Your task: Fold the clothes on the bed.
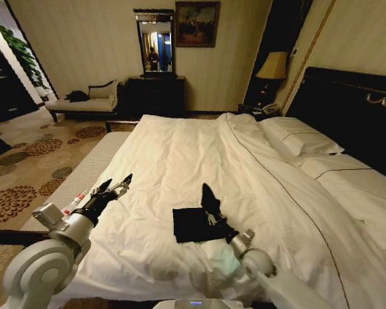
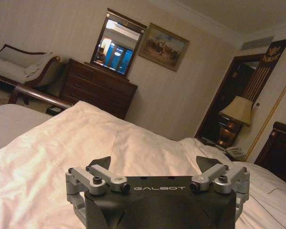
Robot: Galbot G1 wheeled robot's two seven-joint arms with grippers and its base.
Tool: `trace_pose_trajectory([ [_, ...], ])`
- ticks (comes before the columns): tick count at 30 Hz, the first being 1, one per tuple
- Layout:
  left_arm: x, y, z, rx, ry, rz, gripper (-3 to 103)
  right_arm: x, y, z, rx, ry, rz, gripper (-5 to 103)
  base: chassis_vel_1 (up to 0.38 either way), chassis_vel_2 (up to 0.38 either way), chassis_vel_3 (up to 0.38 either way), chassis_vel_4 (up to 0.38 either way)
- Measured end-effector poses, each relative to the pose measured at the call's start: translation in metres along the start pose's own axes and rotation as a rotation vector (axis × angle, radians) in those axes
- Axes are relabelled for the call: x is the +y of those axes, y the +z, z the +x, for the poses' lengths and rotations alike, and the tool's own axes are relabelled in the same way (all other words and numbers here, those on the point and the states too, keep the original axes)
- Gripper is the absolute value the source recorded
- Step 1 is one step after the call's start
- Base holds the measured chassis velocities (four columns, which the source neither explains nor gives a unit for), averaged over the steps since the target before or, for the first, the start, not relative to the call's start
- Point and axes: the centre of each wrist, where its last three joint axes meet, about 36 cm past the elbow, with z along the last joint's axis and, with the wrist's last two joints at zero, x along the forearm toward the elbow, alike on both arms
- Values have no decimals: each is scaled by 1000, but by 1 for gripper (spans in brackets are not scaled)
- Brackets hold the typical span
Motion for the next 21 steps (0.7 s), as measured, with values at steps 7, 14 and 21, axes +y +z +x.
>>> trace_pose_trajectory([
  [7,0,-1,0,-3,-1,-2,100,3,22,-14,43,-31,29,4,0,0,0,0],
  [14,1,-3,0,-6,-2,-7,100,3,34,-15,67,-8,49,2,0,0,0,0],
  [21,1,-4,1,-8,-6,-9,100,24,18,-2,-3,-68,30,28,0,0,0,0],
])
